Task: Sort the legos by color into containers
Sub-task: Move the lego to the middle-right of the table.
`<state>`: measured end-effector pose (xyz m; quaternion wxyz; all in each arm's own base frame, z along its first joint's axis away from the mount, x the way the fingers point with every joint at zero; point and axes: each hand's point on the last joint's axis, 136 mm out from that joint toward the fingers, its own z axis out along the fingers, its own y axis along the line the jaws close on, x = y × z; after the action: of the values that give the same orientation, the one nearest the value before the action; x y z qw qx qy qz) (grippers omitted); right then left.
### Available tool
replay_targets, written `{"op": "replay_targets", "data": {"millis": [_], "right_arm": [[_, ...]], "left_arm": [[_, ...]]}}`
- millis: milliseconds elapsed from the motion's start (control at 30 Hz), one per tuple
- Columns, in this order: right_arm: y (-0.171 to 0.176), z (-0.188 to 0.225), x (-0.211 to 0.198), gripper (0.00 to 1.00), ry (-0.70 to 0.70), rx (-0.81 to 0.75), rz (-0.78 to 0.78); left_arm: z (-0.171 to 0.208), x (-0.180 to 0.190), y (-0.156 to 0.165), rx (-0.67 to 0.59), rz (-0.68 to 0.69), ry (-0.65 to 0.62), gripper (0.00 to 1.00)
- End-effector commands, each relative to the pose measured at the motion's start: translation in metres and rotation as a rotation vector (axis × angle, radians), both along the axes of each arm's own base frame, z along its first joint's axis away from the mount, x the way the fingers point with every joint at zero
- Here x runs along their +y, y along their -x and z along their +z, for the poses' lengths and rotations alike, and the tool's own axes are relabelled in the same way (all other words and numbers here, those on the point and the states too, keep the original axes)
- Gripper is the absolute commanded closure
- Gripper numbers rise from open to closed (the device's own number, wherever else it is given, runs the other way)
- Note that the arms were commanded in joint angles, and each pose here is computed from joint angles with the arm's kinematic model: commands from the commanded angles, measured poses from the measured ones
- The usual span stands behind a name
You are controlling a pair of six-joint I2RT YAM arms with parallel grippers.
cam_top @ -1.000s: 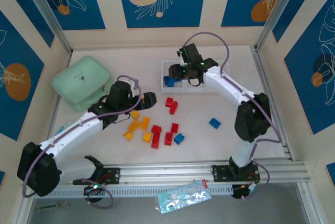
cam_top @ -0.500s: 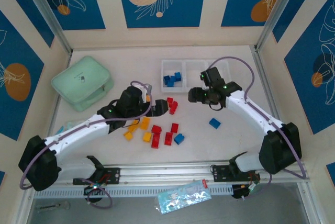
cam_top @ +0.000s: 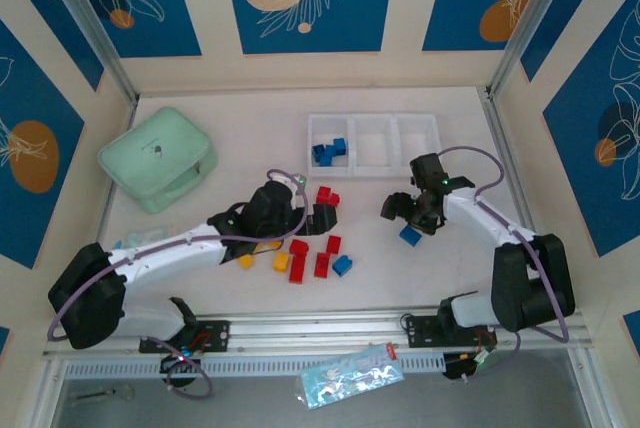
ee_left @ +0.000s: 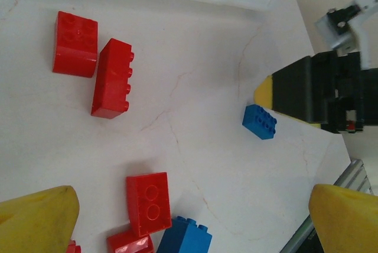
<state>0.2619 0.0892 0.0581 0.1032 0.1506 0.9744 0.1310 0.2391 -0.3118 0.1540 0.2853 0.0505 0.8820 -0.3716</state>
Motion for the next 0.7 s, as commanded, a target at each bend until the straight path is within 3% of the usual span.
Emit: {"op": "replay_targets", "data": {"millis": [0, 200, 533, 667], "right_arm": [[0.004, -0.009, 0.004, 0.19, -0.04, 0.032, -0.012], [0.007, -0.017, -0.004, 0.18, 0.025, 0.062, -0.02], [0.044, -0.013, 0.029, 0.18, -0.001, 0.114, 0.002], [0.041, 0.0, 0.034, 0.17, 0.014, 0.075, 0.009]], "left_arm": [[0.002, -0.001, -0.004, -0.025, 0.029, 0.009, 0.01], [0.001, 0.001, -0.005, -0.027, 0.037, -0.002, 0.01], [0.002, 0.006, -0.004, -0.031, 0.043, -0.011, 0.01], [0.005, 0.005, -0.003, -0.038, 0.038, -0.006, 0.01]]}}
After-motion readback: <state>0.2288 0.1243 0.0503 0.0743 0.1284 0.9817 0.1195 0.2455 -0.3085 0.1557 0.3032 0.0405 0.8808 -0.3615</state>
